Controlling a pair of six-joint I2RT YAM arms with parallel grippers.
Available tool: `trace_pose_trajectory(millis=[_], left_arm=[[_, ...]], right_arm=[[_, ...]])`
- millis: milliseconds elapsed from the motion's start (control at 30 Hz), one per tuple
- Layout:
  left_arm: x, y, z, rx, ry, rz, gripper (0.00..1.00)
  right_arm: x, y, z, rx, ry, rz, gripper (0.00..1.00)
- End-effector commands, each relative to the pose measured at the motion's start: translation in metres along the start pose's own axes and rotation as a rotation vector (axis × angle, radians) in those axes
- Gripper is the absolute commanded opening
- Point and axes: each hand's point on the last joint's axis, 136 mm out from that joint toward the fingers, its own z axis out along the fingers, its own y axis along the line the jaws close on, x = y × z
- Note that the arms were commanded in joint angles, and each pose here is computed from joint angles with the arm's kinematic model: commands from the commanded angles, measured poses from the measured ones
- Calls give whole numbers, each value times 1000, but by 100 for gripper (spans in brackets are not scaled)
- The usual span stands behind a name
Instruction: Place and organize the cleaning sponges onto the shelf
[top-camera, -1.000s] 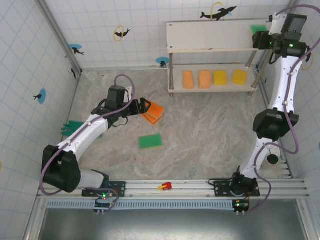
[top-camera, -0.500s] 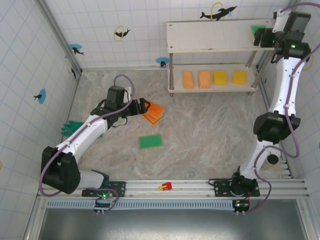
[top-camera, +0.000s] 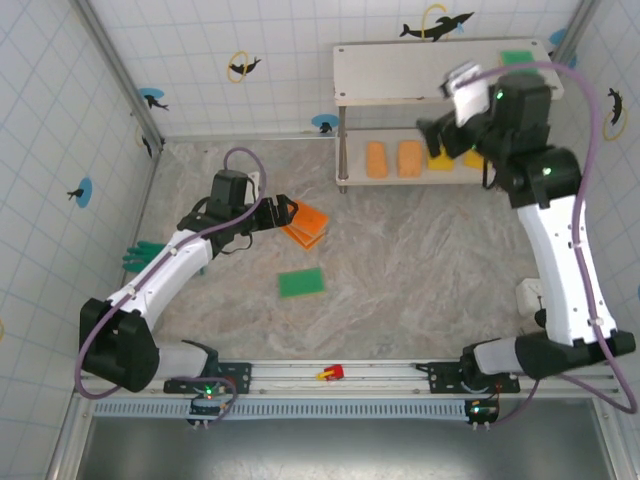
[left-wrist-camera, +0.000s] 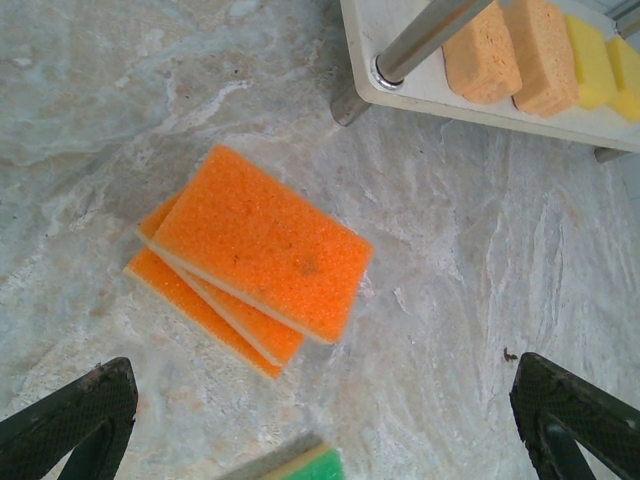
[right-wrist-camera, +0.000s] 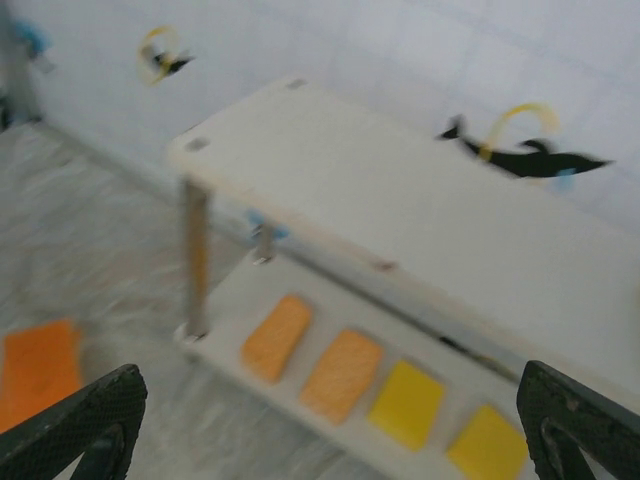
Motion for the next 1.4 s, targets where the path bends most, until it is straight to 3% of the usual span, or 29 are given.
trace_pose_trajectory(millis=[0,233,533,1033,1367], left_arm=[[-2,-3,-5,0,-2,-22,98],[8,7,-12,-42,1,-38,98],[20,28,-17,-97,21,-71,98],[29,56,-26,-151,16,-111,97],[34,78,-37,-184,-10,-161,97]], right_arm=[[37,54,23,-170,49,-60,98],[104,151,45,-401,148,-94,98],[176,227,57,-571,252,-214,98],[221,314,73,-732,187,-477,98],[238,369,92,-877,250,-680,98]])
